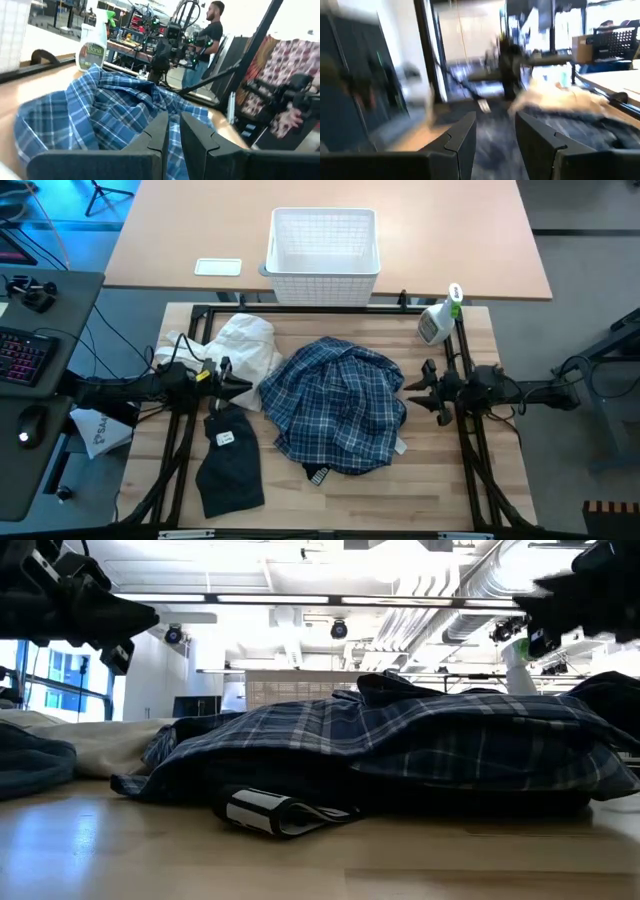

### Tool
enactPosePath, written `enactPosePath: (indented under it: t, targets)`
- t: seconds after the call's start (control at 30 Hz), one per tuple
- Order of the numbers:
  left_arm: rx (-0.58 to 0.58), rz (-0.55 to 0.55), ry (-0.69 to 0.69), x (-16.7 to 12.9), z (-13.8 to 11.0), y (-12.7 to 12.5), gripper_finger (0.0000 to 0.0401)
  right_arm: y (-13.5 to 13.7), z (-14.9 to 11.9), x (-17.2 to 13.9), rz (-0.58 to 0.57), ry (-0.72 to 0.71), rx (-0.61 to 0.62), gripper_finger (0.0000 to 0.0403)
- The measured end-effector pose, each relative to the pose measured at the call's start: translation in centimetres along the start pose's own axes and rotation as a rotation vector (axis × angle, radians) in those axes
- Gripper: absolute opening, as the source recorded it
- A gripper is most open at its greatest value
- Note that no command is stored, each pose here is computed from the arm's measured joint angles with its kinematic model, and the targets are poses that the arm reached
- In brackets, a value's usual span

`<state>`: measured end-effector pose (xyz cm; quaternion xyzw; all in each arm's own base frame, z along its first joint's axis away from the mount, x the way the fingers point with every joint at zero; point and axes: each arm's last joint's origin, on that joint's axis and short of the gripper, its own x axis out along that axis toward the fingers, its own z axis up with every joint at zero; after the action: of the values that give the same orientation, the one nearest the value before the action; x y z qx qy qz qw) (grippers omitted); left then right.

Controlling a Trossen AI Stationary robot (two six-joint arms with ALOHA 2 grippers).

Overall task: Fold laundry
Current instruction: Fold the blue plaid flannel shirt

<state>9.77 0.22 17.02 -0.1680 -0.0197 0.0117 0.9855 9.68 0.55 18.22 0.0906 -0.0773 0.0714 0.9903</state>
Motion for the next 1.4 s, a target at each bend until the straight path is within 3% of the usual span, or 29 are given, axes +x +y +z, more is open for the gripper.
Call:
enactPosePath:
  t: [0.23, 0.27, 0.4, 0.57, 0.8, 0.97, 1.1, 1.27, 1.4]
  targets:
    - [-0.012, -0.014, -0.045, 0.0, 0.4, -0.1, 0.0035, -0.1, 3.5, -0.7, -0.093, -0.457, 0.611, 0.0133]
    - [0.002, -0.014, -0.045, 0.0, 0.4, -0.1, 0.0035, -0.1, 3.9, -0.8, -0.095, -0.491, 0.655, 0.0133]
    - [0.073, -0.009, -0.046, 0.0, 0.4, -0.1, 0.0035, 0.5, 6.8, -1.0, -0.082, -0.554, 0.622, 0.0133]
    - [0.13, -0.007, -0.045, 0.0, 0.4, -0.1, 0.0035, 1.0, 11.3, 0.6, -0.224, -0.526, 0.474, 0.0133]
    - [0.121, -0.001, -0.047, 0.0, 0.4, -0.1, 0.0035, 1.0, 15.1, 6.4, -0.446, -0.232, 0.439, 0.0133]
    - [-0.02, -0.005, -0.051, 0.0, 0.5, -0.1, 0.0035, 0.8, 16.6, 10.6, -0.54, 0.011, 0.394, 0.0133]
    - [-0.22, -0.03, -0.127, -0.1, 1.2, -0.3, 0.0035, -0.2, 17.4, 12.9, -0.714, 0.273, 0.444, 0.0134]
    - [-0.304, 0.088, -0.244, -0.2, 1.8, 0.0, 0.0035, -2.7, 15.9, 13.9, -0.864, 0.753, 0.572, 0.0151]
    - [-0.409, 0.153, -0.295, -0.3, 1.9, 0.2, 0.0035, -5.3, 12.9, 14.1, -0.874, 1.006, 0.598, 0.018]
